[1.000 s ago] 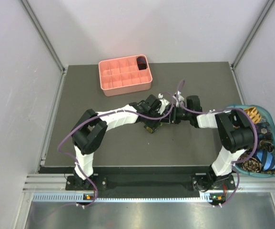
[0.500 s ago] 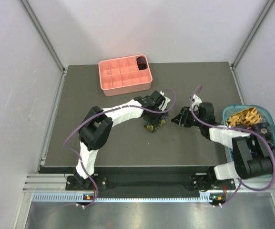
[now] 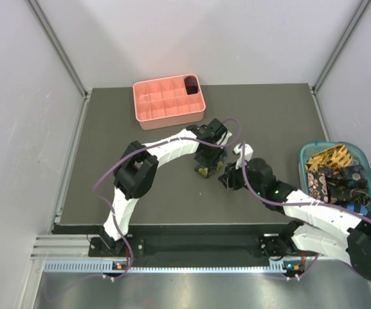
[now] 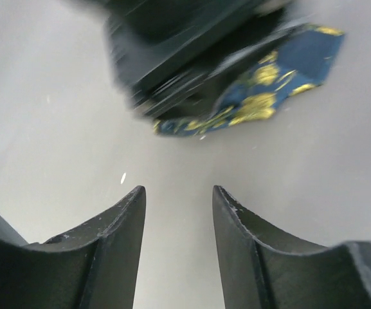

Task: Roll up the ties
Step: Roll the tie

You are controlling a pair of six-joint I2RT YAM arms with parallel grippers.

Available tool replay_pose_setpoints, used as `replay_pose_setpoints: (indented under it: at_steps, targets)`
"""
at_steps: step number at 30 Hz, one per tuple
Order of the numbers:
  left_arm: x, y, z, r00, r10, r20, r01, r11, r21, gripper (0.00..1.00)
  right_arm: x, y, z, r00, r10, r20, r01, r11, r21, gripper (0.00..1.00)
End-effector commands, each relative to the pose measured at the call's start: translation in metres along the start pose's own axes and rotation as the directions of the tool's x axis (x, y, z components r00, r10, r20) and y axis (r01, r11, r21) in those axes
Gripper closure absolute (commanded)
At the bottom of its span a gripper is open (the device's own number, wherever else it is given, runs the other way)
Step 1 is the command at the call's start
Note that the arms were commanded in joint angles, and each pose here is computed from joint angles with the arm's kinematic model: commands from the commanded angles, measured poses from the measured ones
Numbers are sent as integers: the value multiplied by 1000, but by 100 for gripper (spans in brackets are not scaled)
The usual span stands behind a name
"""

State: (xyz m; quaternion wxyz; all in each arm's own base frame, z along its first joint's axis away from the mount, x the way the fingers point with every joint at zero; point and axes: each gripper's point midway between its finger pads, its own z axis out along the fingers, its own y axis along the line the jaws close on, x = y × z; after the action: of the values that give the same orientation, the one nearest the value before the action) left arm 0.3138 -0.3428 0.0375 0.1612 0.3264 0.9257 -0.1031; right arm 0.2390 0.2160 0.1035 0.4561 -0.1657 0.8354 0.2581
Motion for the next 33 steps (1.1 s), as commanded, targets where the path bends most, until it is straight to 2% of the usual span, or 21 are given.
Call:
replay_pose_setpoints:
  at_steps: [1, 3, 5, 6, 8, 9, 10, 12, 13, 15, 17, 18, 20, 21, 23, 24, 26, 27, 33]
  targets:
    - [47, 31, 26, 981, -16, -193, -3, 995, -98, 67, 6, 11, -4, 989, -147, 6, 147, 987, 67, 54]
    - [48, 31, 26, 978, -15, -206, -5, 995, -97, 67, 1, 22, -4, 979, -203, 17, 202, 976, 78, 53]
    - [50, 31, 26, 974, -12, -228, -9, 996, -93, 67, 4, 46, -4, 949, -316, 1, 316, 948, 40, 51]
    - [52, 30, 28, 971, -10, -241, -12, 996, -89, 67, 7, 42, -1, 929, -368, -27, 369, 925, 88, 50]
    - [53, 31, 27, 967, -5, -256, -17, 996, -85, 68, 6, 62, -1, 890, -454, -31, 455, 886, 86, 45]
    - [53, 30, 28, 965, -4, -263, -17, 997, -79, 68, 12, 61, 5, 866, -496, -70, 501, 859, 110, 43]
    - [56, 30, 28, 960, 1, -279, -24, 997, -79, 68, 0, 78, 7, 853, -521, -44, 522, 844, 120, 41]
    - [57, 30, 29, 957, 3, -290, -27, 997, -79, 68, 16, 65, 15, 773, -608, -181, 634, 752, 180, 30]
    - [59, 30, 28, 952, 7, -306, -33, 996, -78, 68, 7, 79, 18, 755, -631, -179, 656, 732, 186, 26]
    - [60, 31, 29, 948, 8, -317, -35, 996, -79, 68, 18, 70, 28, 641, -711, -291, 767, 604, 215, 20]
    - [63, 32, 29, 942, 10, -334, -38, 996, -79, 68, 11, 79, 38, 605, -728, -322, 796, 558, 232, 20]
    - [64, 28, 30, 939, 11, -343, -31, 998, -54, 68, 19, 67, 43, 538, -742, -400, 843, 477, 248, 20]
    - [67, 27, 29, 932, 12, -361, -31, 998, -46, 68, 8, 70, 50, 513, -747, -422, 858, 423, 292, 19]
    - [67, 27, 31, 931, 15, -366, -33, 998, -44, 68, 15, 64, 56, 466, -750, -469, 884, 378, 274, 18]
    - [68, 27, 31, 925, 20, -379, -36, 999, -37, 68, 6, 66, 65, 460, -745, -483, 887, 357, 293, 18]
    - [69, 26, 31, 920, 21, -392, -38, 999, -36, 69, 10, 61, 70, 429, -743, -514, 902, 320, 290, 18]
    - [70, 26, 31, 915, 22, -403, -38, 999, -33, 69, 3, 59, 76, 414, -732, -541, 908, 295, 297, 18]
    - [71, 26, 31, 910, 22, -413, -39, 999, -32, 69, 3, 56, 82, 388, -728, -565, 919, 266, 290, 18]
    - [71, 27, 32, 901, 22, -433, -41, 999, -34, 69, 6, 39, 99, 331, -698, -635, 942, 207, 263, 17]
